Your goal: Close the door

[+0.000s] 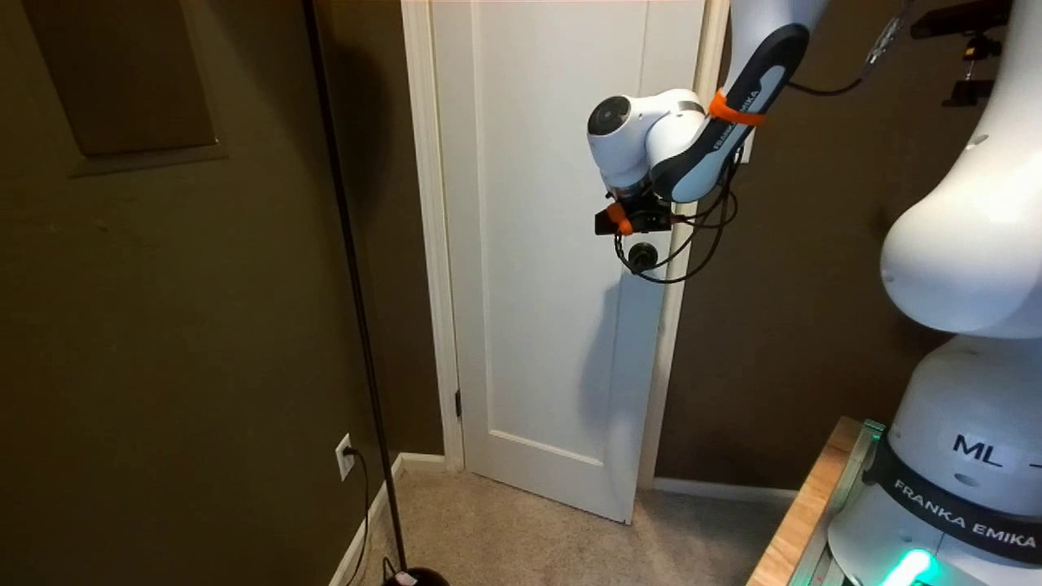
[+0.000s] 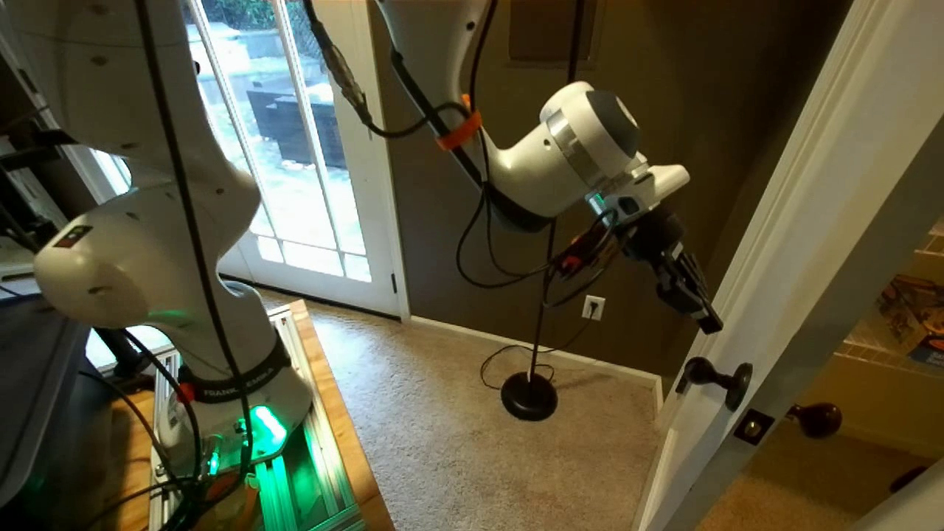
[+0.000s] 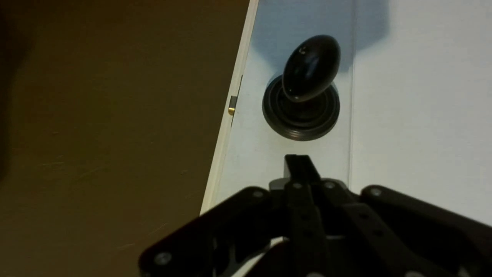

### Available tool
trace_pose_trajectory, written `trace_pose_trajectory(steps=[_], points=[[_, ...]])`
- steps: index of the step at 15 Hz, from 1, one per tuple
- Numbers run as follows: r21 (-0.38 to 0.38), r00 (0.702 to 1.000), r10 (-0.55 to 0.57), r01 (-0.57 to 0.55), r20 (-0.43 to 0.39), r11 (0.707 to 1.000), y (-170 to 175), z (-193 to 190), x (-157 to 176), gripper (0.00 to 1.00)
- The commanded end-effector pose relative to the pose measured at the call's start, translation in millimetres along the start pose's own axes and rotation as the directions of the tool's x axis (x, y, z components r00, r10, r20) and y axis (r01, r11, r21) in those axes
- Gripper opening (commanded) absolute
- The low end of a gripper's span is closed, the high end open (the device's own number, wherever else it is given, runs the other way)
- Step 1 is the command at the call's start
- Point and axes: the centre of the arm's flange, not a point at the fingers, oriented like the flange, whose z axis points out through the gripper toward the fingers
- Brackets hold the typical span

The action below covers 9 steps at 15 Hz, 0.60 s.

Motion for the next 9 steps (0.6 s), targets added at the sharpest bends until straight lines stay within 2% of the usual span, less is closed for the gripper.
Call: trace_pose_trajectory(steps=[1, 5, 9], points=[[-0.007, 0.999, 0.037, -0.037, -0.040, 0.999, -20.2, 34.6, 9.2, 0.00], [-0.065, 0.998, 0.044, -0.047, -0.049, 0.997, -21.3, 50.5, 14.8, 0.01], [-0.088, 0.997, 0.043, -0.048, -0.058, 0.995, -19.5, 66.4, 16.7, 0.01]])
